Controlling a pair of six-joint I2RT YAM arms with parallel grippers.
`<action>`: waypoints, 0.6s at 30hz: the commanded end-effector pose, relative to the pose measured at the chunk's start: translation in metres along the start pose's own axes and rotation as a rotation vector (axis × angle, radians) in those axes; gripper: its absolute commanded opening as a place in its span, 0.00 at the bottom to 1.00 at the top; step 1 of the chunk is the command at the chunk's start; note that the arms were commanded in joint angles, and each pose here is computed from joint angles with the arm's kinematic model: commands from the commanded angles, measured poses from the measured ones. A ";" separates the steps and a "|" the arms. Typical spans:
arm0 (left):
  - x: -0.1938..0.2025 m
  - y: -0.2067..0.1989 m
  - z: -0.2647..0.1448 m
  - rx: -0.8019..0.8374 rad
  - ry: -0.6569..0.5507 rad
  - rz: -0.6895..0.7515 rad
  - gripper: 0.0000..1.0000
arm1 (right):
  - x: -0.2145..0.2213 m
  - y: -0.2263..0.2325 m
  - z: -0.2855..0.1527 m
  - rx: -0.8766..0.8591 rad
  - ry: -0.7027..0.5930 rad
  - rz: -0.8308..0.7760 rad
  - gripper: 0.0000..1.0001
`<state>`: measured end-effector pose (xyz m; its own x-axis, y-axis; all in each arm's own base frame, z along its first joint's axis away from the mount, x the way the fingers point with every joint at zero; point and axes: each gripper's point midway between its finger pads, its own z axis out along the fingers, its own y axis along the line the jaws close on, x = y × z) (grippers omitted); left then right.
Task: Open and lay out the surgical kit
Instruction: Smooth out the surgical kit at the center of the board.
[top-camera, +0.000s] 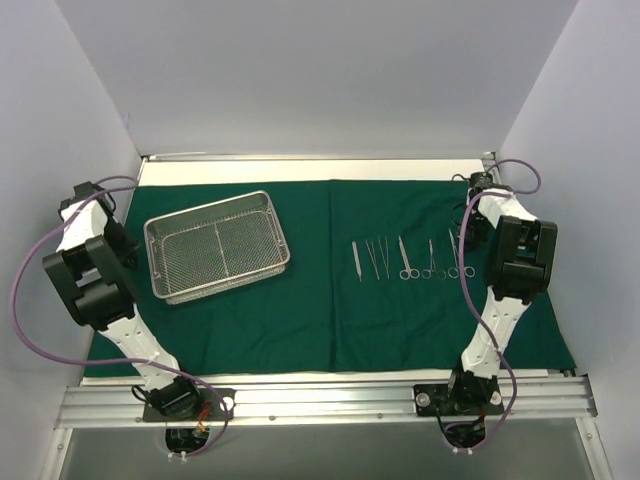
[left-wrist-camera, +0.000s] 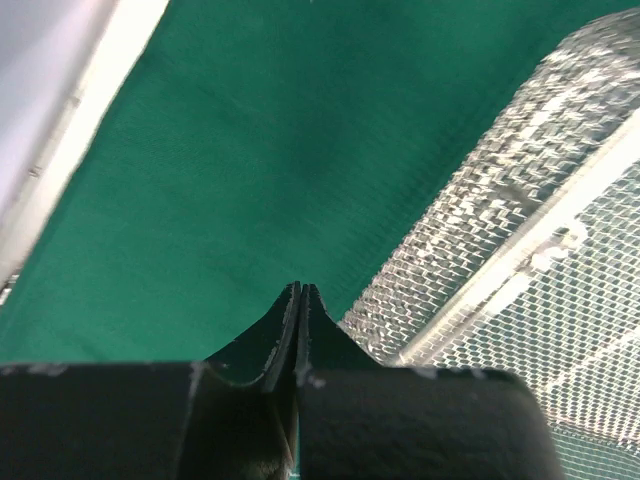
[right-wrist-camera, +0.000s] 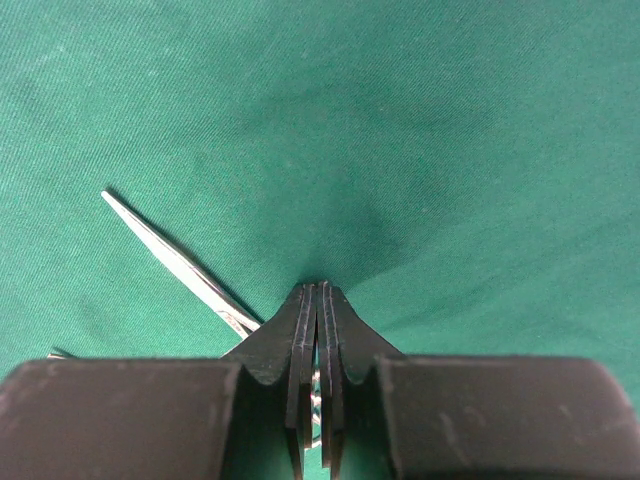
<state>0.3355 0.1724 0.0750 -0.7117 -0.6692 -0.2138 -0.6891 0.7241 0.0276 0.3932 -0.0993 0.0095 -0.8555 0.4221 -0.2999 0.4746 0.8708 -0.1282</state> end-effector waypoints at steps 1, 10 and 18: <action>0.007 0.002 0.027 0.007 0.046 -0.033 0.02 | 0.030 -0.005 0.022 0.022 0.101 -0.016 0.00; 0.040 0.015 0.083 -0.034 0.224 -0.033 0.02 | 0.035 -0.009 0.026 0.035 0.114 -0.021 0.00; 0.035 0.038 0.087 -0.086 0.237 -0.038 0.02 | 0.039 -0.023 0.031 0.077 0.129 -0.026 0.00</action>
<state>0.3158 0.1663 0.0127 -0.7150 -0.6989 -0.0193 -0.6991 0.7148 0.0166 0.3923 -0.1027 0.0081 -0.8581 0.4161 -0.3009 0.4697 0.8728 -0.1324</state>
